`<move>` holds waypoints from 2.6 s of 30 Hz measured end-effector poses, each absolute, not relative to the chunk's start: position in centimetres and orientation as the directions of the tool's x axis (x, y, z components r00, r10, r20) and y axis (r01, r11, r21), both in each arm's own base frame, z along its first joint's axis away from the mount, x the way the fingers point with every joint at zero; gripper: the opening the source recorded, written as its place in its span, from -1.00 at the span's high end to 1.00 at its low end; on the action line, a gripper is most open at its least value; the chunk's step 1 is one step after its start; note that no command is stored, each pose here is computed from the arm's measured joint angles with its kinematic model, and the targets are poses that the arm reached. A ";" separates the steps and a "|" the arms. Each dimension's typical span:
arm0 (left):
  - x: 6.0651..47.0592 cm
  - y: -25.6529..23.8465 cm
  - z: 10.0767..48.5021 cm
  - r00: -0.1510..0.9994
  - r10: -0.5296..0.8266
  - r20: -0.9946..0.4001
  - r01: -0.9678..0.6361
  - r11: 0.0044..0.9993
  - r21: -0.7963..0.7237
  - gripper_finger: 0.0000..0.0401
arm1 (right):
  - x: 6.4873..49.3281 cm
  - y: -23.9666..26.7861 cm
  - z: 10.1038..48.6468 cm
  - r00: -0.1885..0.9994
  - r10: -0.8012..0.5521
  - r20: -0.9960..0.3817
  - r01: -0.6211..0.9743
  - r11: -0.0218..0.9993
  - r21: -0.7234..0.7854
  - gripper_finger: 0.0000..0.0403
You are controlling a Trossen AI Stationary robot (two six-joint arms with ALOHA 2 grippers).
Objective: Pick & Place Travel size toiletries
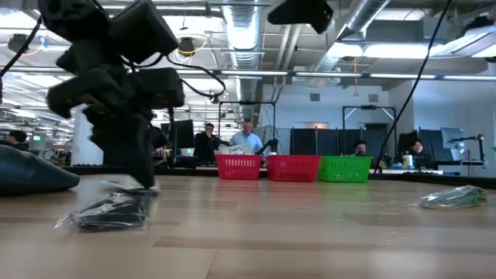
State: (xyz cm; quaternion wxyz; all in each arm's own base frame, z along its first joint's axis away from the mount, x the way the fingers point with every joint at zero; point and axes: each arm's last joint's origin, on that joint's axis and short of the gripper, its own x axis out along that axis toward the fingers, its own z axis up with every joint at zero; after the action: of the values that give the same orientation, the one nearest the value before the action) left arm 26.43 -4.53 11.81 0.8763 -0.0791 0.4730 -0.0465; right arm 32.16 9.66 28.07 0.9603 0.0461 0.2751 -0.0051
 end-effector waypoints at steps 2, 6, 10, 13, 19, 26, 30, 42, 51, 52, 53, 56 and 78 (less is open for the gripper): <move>27.1 -3.9 11.7 0.594 -0.127 -0.794 0.000 0.987 -0.158 1.00 | 32.1 9.5 27.5 0.832 -0.016 -0.555 0.058 0.997 0.058 -0.24; 28.2 -2.7 12.4 0.703 -0.018 -0.711 -0.067 0.994 -0.090 1.00 | 32.6 9.3 27.3 0.841 -0.058 -0.538 0.094 0.995 0.040 -0.24; 28.1 -2.7 13.6 0.740 0.039 -0.671 -0.090 0.995 -0.041 1.00 | 32.8 9.4 26.6 0.824 -0.071 -0.562 0.104 0.994 0.027 -0.24; 27.5 -3.5 14.2 0.747 -0.008 -0.665 -0.042 0.997 -0.059 1.00 | 32.8 9.4 26.2 0.810 -0.076 -0.582 0.106 0.994 0.017 -0.24; 26.4 -4.4 12.6 0.681 -0.069 -0.729 0.017 0.997 -0.078 1.00 | 34.0 9.8 24.0 0.782 -0.085 -0.617 0.087 0.996 -0.028 -0.24; 28.1 -3.7 11.1 0.709 -0.025 -0.705 -0.031 0.997 -0.068 1.00 | 34.8 9.8 21.5 0.731 -0.123 -0.671 0.095 0.992 -0.078 -0.24; 29.4 -3.4 10.4 0.701 -0.025 -0.712 -0.052 0.995 -0.087 1.00 | 35.0 9.1 21.3 0.722 -0.143 -0.677 0.126 0.989 -0.075 -0.24; 32.1 -2.8 10.7 0.780 0.012 -0.626 -0.088 0.992 -0.090 1.00 | 34.9 8.3 21.0 0.686 -0.183 -0.704 0.179 0.981 -0.080 -0.24; 28.0 -2.0 12.1 0.797 0.153 -0.584 -0.192 0.981 -0.004 1.00 | 34.6 9.1 20.9 0.690 -0.265 -0.673 0.208 0.964 -0.167 -0.24; 27.5 -1.7 12.0 0.789 0.174 -0.589 -0.217 0.976 -0.003 1.00 | 34.6 9.1 20.9 0.689 -0.277 -0.669 0.216 0.961 -0.175 -0.24; 27.0 -1.3 11.7 0.779 0.188 -0.598 -0.238 0.971 -0.004 1.00 | 34.6 9.0 20.9 0.687 -0.286 -0.668 0.224 0.958 -0.179 -0.24; 26.0 -0.4 11.1 0.758 0.214 -0.617 -0.281 0.960 -0.012 1.00 | 34.6 9.0 20.9 0.687 -0.290 -0.667 0.229 0.956 -0.181 -0.24; 26.0 -1.7 12.1 0.795 0.133 -0.592 -0.217 0.973 -0.073 1.00 | 31.0 4.9 19.1 0.899 -0.150 -0.412 0.188 0.981 0.055 -0.24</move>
State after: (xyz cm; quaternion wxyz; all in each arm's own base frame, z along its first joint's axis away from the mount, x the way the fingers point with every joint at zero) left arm 26.00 -1.75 12.08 0.9448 -0.0687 0.3068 0.0927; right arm 30.99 4.94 19.08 0.9733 0.0467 0.2073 -0.0868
